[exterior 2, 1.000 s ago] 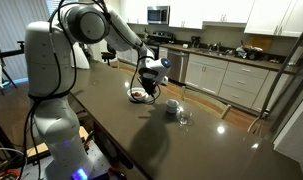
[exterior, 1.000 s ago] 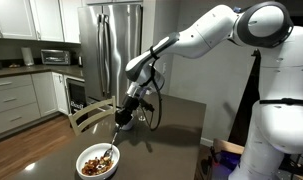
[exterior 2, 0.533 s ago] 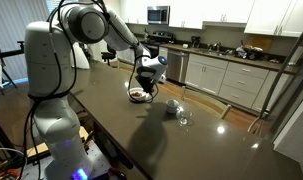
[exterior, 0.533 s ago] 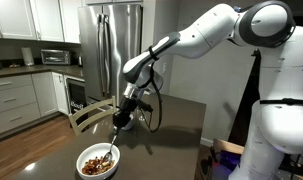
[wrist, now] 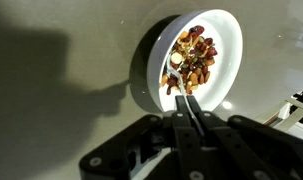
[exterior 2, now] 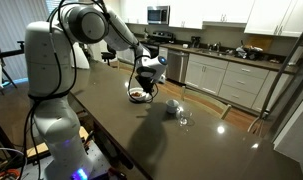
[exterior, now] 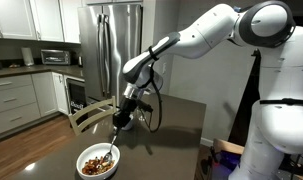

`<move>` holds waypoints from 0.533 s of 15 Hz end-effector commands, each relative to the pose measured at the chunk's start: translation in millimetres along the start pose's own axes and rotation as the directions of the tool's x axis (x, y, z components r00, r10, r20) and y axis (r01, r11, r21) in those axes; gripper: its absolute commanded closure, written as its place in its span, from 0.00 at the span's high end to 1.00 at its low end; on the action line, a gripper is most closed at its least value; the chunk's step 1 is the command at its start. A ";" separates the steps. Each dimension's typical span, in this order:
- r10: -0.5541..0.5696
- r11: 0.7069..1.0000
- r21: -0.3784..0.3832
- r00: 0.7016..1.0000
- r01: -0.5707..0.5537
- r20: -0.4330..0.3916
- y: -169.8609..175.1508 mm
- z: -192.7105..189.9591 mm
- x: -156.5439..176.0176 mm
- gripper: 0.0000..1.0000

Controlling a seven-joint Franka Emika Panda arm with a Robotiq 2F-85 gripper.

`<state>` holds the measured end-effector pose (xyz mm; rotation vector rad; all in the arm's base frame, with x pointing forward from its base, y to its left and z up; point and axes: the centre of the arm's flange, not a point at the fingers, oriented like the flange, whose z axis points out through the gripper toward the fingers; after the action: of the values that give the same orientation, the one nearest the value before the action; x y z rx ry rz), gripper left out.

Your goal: Get one spoon of the objects from the bowl and put it in the light gray cup

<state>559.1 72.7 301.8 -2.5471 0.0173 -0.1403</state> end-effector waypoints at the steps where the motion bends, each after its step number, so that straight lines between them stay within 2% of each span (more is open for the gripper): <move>1: 0.001 1.000 0.006 1.000 -0.001 0.001 0.5 4.0 -0.2 0.03; 3: -0.004 1.000 0.029 1.000 0.004 0.006 -0.9 8.2 0.3 0.03; 5: 0.000 1.000 0.007 1.000 0.000 0.005 -2.5 3.5 -1.0 0.05; 8: -0.003 1.000 0.019 1.000 0.003 0.007 -4.7 5.5 -0.9 0.03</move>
<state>558.2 79.7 300.4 -2.5393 0.0080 -0.1318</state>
